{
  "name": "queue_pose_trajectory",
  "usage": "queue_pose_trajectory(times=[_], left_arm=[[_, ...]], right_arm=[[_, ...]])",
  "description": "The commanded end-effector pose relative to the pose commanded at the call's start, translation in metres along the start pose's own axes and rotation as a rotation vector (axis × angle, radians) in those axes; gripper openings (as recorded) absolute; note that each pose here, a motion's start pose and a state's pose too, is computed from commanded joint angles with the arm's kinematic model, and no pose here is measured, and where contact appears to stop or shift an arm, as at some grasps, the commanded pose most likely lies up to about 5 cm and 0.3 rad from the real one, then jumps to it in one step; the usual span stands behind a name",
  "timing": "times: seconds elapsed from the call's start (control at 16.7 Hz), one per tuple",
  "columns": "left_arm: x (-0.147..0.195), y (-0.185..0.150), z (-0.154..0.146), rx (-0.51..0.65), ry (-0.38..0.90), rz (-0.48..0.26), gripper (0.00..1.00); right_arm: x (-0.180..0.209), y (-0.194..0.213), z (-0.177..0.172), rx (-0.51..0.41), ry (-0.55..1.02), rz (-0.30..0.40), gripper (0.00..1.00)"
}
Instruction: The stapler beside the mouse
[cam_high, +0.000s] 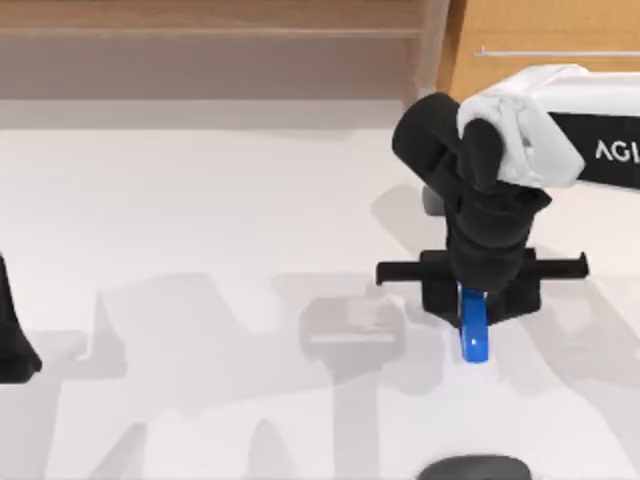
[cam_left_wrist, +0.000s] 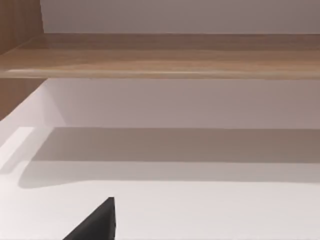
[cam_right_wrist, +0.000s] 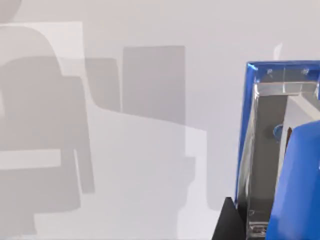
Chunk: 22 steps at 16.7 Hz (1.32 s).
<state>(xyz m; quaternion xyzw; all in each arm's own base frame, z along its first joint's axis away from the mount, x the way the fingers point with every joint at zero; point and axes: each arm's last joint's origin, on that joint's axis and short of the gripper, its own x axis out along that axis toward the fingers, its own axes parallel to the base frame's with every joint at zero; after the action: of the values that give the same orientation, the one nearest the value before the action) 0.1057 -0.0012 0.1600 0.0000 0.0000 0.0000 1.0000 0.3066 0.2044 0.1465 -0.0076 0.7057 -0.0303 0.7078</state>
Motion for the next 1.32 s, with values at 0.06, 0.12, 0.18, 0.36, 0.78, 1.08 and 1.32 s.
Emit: queue_pose_trajectory(times=[0.06,0.12,0.18,0.36,0.78,1.08,1.32], left_arm=[[0.000,0.000,0.000,0.000,0.000,0.000,1.00],[0.000,0.000,0.000,0.000,0.000,0.000,1.00],[0.000,0.000,0.000,0.000,0.000,0.000,1.00],[0.000,0.000,0.000,0.000,0.000,0.000,1.00],[0.000,0.000,0.000,0.000,0.000,0.000,1.00],[0.000,0.000,0.000,0.000,0.000,0.000,1.00],[0.000,0.000,0.000,0.000,0.000,0.000,1.00]], right_arm=[[-0.001,0.001,0.001,0.000,-0.013,0.017,0.00],[-0.001,0.002,0.003,0.000,-0.024,0.032,0.00],[0.000,0.004,0.004,-0.001,-0.030,0.045,0.00],[0.013,0.005,0.003,-0.003,-0.010,0.047,0.00],[0.013,0.005,0.003,-0.003,-0.010,0.047,0.23],[0.013,0.005,0.003,-0.003,-0.010,0.047,0.60],[0.013,0.005,0.003,-0.003,-0.010,0.047,0.90]])
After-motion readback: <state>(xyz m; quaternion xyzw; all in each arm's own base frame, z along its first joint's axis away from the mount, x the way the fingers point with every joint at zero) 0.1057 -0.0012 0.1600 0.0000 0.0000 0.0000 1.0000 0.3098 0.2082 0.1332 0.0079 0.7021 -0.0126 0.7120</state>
